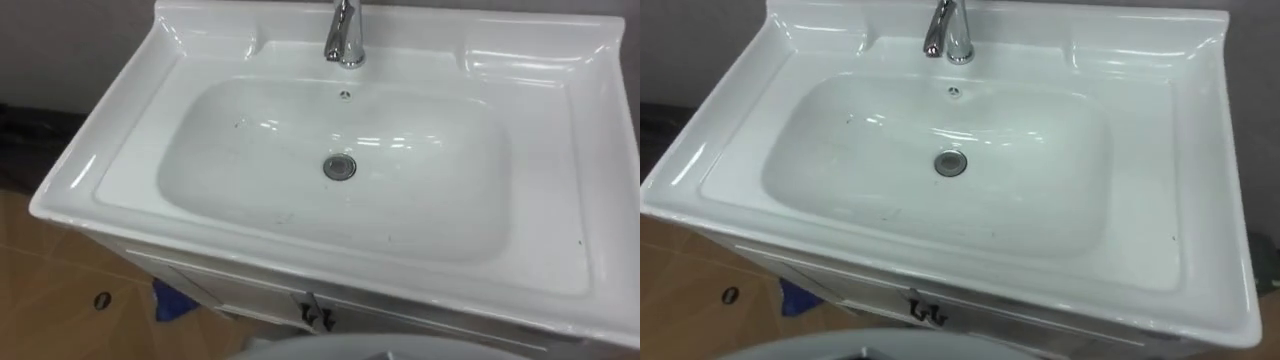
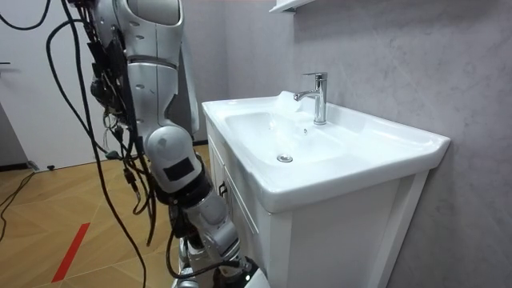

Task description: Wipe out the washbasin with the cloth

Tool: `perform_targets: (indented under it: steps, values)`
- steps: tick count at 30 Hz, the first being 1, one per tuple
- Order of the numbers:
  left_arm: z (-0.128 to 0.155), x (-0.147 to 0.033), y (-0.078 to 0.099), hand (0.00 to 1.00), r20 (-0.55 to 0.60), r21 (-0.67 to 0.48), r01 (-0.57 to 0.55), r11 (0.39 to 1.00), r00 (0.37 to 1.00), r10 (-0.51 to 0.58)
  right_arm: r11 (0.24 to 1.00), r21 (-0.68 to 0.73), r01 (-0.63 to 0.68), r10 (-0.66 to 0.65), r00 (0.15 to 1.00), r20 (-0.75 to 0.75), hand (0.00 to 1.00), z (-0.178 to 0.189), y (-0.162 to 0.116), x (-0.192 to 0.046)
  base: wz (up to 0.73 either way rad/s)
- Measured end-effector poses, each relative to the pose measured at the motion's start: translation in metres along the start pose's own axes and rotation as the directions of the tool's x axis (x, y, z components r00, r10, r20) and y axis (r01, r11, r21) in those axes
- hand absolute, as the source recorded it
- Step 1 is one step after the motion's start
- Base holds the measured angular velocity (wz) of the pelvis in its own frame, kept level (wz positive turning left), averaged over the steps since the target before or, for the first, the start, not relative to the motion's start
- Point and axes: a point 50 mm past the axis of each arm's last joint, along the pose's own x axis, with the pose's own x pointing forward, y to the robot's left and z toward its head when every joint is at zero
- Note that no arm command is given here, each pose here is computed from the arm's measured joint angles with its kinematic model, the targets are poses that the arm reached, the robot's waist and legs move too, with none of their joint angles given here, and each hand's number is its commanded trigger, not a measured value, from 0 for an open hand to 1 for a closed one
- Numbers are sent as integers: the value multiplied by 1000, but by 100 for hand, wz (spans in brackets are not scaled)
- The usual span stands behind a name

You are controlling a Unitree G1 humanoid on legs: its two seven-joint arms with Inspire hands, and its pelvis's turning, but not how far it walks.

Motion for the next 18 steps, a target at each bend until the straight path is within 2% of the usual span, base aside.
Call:
perform_targets:
  steps: [5, 8, 13, 18]
  values:
    - [-48, -21, -13, 0, -142, 179, 182, 967, 977, -158, 998, 57, 5, -5, 1000, -1, 0, 5, -3, 2, -3]
    - [-64, -33, -19, 0, -211, 202, 278, 939, 949, -236, 998, 70, 1, -2, 1000, 15, 0, 10, -4, 3, -5]
    - [-64, -42, -33, 0, -226, 215, 403, 889, 907, -356, 997, 72, -25, 24, 1000, 8, 0, 10, -2, 4, -6]
    - [-49, -54, -59, 0, -233, 185, 546, 817, 832, -503, 996, 75, -57, 56, 998, 17, 0, 13, 3, 4, -14]
